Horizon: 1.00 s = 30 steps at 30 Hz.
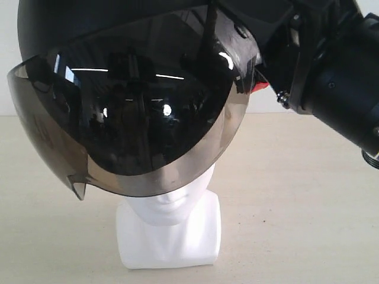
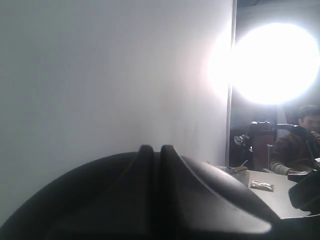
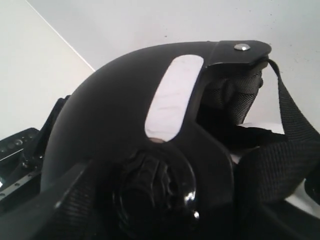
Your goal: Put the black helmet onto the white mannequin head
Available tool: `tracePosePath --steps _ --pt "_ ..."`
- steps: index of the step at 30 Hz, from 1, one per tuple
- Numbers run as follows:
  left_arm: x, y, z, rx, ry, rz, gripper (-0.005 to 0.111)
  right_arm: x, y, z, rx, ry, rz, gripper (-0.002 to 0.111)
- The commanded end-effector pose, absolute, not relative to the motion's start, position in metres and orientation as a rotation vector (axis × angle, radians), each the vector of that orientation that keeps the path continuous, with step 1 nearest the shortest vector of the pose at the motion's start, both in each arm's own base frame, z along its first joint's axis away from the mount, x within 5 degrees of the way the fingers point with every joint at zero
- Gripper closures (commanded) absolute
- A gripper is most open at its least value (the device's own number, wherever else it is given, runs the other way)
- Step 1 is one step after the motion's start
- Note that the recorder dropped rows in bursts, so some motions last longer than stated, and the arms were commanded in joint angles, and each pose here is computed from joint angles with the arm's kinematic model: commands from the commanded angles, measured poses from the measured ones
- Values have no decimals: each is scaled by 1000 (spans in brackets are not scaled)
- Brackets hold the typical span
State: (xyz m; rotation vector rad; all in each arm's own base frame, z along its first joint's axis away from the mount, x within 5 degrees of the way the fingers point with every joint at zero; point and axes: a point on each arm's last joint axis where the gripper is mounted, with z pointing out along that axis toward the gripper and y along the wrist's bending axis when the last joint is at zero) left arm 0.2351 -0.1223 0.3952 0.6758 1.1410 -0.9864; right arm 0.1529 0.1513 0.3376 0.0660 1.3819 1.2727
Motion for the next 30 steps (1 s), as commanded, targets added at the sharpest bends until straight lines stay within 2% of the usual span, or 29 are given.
tracePosePath --steps 1,9,15,21,30 --pt "234 -138 356 916 1310 -936 102 152 139 355 5 1231 1145 60" --pt "239 -152 340 963 1359 -979 102 155 138 351 39 1273 1123 60" --pt "240 -151 340 951 1362 -973 102 147 131 360 33 1238 1124 60" --pt "240 -151 340 950 1364 -972 102 130 103 372 64 1249 1025 60" --pt "239 -152 341 958 1356 -990 102 129 103 373 66 1248 1032 60"
